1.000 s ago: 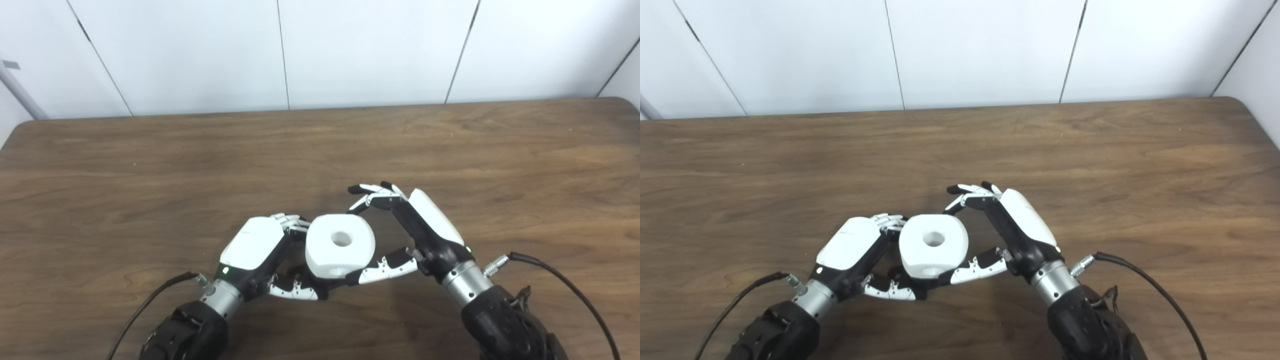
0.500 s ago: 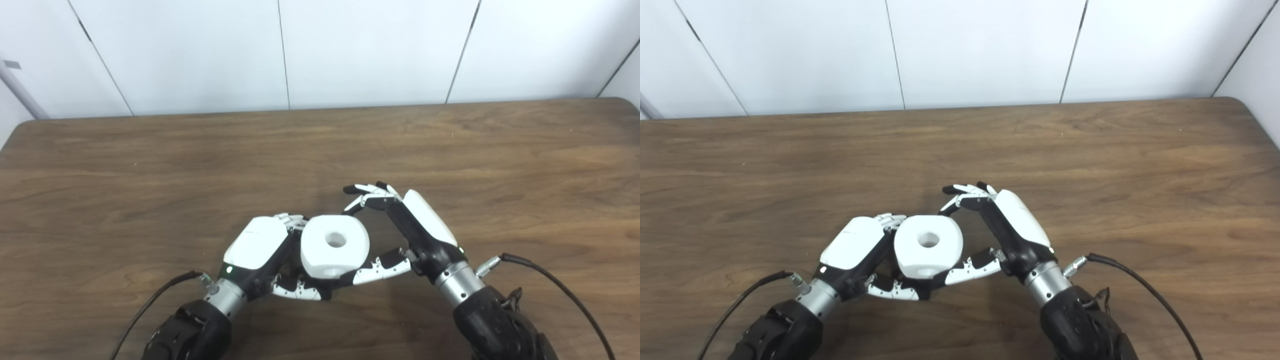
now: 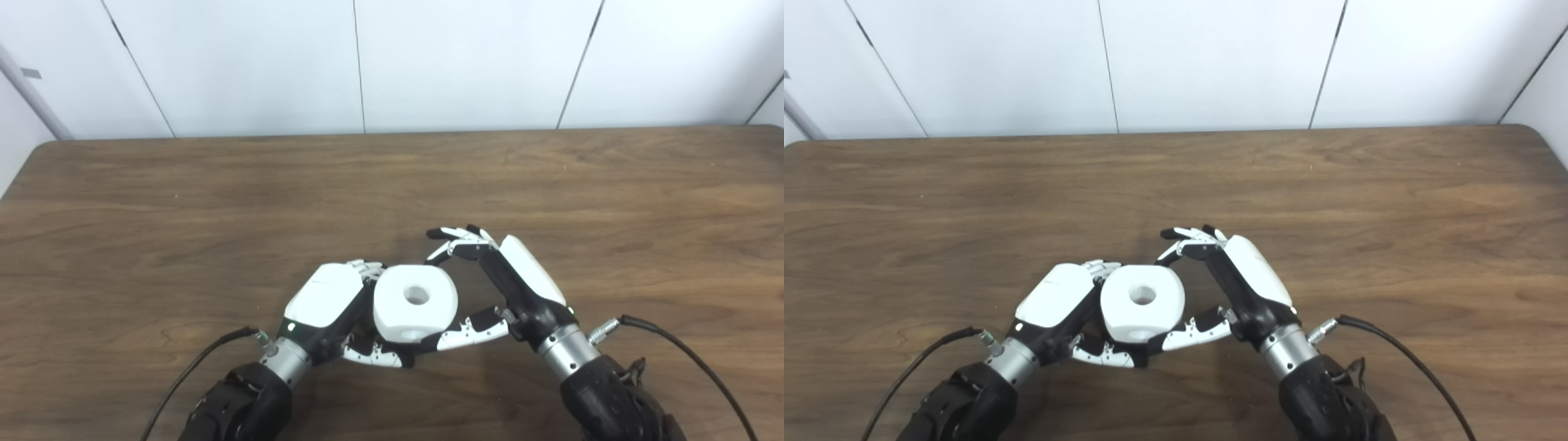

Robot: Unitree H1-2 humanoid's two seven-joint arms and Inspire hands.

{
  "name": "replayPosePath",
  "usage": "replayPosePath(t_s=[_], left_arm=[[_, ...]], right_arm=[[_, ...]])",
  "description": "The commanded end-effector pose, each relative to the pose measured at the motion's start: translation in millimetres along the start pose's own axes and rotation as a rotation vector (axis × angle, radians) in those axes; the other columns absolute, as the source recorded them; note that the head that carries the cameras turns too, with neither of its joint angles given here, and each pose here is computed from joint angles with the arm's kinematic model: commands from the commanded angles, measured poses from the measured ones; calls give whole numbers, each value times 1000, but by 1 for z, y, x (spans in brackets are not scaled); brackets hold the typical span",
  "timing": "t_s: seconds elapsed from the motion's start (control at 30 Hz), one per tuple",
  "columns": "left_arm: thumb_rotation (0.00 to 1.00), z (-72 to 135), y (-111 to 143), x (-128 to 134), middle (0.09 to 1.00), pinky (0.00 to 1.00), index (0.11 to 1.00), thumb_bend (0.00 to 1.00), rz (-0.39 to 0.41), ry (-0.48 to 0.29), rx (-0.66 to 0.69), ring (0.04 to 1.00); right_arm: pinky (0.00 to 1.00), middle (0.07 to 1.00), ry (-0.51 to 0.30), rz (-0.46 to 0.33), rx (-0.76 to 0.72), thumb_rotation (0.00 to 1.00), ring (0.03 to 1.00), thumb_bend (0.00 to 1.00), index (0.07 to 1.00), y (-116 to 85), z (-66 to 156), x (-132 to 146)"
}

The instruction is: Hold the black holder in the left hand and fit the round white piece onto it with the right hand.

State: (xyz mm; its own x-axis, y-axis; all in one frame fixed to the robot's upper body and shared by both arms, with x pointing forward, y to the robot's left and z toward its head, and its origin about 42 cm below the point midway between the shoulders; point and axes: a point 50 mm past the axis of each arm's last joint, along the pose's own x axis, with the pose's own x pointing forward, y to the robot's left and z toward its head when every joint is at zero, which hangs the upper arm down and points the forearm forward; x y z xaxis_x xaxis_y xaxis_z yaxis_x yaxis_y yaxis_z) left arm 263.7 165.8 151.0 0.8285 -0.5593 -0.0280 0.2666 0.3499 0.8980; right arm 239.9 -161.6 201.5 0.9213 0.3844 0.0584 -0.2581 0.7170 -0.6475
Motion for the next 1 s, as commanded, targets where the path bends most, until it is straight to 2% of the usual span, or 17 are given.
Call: replayPosePath(t_s=[0.0,0.97], left_arm=[[49,1,-10,2,769,875,484,522,-54,1,4,837],[49,-2,-5,1,771,871,484,522,-48,0,19,838]], right_arm=[[1000,850,-63,-19,-16,138,901,522,484,-4,9,3],[1000,845,-59,8,-34,142,894,524,487,2,3,3]])
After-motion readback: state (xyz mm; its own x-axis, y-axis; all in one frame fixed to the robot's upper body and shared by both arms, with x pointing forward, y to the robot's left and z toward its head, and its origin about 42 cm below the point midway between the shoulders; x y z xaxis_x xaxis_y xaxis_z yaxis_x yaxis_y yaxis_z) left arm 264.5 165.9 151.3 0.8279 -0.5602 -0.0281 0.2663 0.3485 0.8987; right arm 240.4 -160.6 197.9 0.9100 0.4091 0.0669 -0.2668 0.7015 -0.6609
